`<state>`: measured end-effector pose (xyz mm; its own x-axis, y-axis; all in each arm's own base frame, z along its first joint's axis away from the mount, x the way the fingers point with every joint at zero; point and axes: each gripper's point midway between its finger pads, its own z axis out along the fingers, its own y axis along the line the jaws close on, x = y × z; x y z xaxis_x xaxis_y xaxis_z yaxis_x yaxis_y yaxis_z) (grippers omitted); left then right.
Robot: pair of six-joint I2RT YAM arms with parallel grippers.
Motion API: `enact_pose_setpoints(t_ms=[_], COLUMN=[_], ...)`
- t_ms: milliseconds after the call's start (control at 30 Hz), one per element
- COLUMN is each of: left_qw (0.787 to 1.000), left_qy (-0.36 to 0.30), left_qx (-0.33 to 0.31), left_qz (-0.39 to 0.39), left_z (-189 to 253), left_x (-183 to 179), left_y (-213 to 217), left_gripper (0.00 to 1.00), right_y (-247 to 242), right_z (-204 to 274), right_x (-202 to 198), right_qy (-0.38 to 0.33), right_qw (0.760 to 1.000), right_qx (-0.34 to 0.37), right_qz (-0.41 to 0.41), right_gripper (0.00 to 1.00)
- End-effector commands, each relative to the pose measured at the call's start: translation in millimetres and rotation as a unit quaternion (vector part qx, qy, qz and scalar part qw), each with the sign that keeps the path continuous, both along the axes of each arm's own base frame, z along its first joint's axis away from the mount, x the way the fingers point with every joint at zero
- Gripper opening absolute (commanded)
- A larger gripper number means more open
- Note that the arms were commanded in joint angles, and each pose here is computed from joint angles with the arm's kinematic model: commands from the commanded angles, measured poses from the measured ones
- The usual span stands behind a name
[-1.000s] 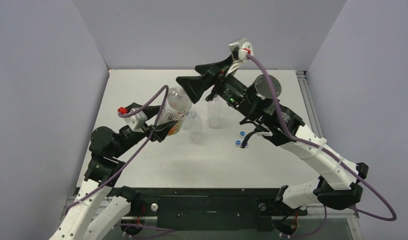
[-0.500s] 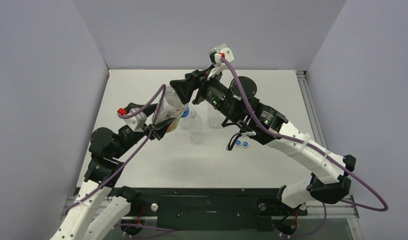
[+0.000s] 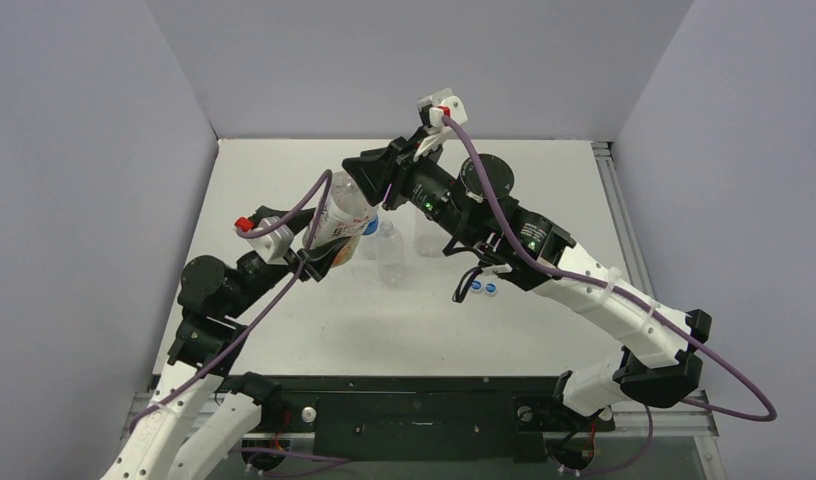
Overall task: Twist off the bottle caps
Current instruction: Unscrew the bottle cap from the plastic bottle.
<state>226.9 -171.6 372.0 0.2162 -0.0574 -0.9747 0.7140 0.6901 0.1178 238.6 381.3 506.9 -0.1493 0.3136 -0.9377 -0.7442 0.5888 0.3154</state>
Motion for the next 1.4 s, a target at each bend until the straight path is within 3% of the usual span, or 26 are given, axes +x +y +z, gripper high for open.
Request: enact_pose_setpoints(t_ms=[0,67,267,433,567,733,967,1100,1167,1200,1267,1367], left_qw=[0.998,0.998,0.998,0.98,0.962,0.95,0.946,0.947,0.949,0.951,0.955,0.958], left_qy=[0.004,0.007,0.036,0.055,0.078,0.097,0.11,0.11,0.11,0.109,0.107,0.107], left_qx=[-0.007,-0.012,-0.048,-0.086,-0.086,-0.078,-0.078,-0.078,-0.081,-0.085,-0.091,-0.101], left_qz=[0.06,0.055,-0.021,-0.17,-0.248,-0.287,-0.294,-0.293,-0.284,-0.276,-0.263,-0.245], left_z=[0.7,1.6,11.7,31.7,39.7,39.4,40.2,40.2,40.2,41.2,42.2,43.9], left_x=[12.0,10.3,-12.3,-64.5,-91.3,-101.1,-99.0,-97.2,-93.8,-90.4,-85.3,-78.6], left_y=[17.4,16.0,-2.9,-28.8,-39.1,-44.8,-47.5,-48.0,-47.6,-47.0,-45.7,-43.9], left_gripper=[0.0,0.0,0.0,0.0,0.0,0.0,0.0,0.0,0.0,0.0,0.0,0.0], right_y=[-15.5,-14.8,-13.3,-19.8,-24.6,-26.8,-27.1,-26.8,-26.7,-27.4,-26.9,-27.5], right_z=[36.0,36.4,49.5,67.2,68.1,62.0,55.2,50.2,48.5,49.9,46.1,39.1], right_x=[-5.2,-6.8,-31.2,-90.0,-122.2,-146.8,-162.5,-159.8,-151.0,-143.1,-129.9,-116.7], right_qy=[-0.028,-0.035,-0.1,-0.186,-0.207,-0.207,-0.194,-0.185,-0.176,-0.18,-0.174,-0.161], right_qw=[0.999,0.999,0.991,0.948,0.912,0.876,0.848,0.849,0.86,0.87,0.888,0.907], right_qx=[0.044,0.041,0.04,0.061,0.055,0.051,0.066,0.06,0.058,0.057,0.044,0.026], right_qz=[-0.005,-0.001,0.084,0.25,0.349,0.432,0.488,0.491,0.475,0.456,0.424,0.387], right_gripper=[0.08,0.0,0.0,0.0,0.0,0.0,0.0,0.0,0.09,0.22,0.33,0.41])
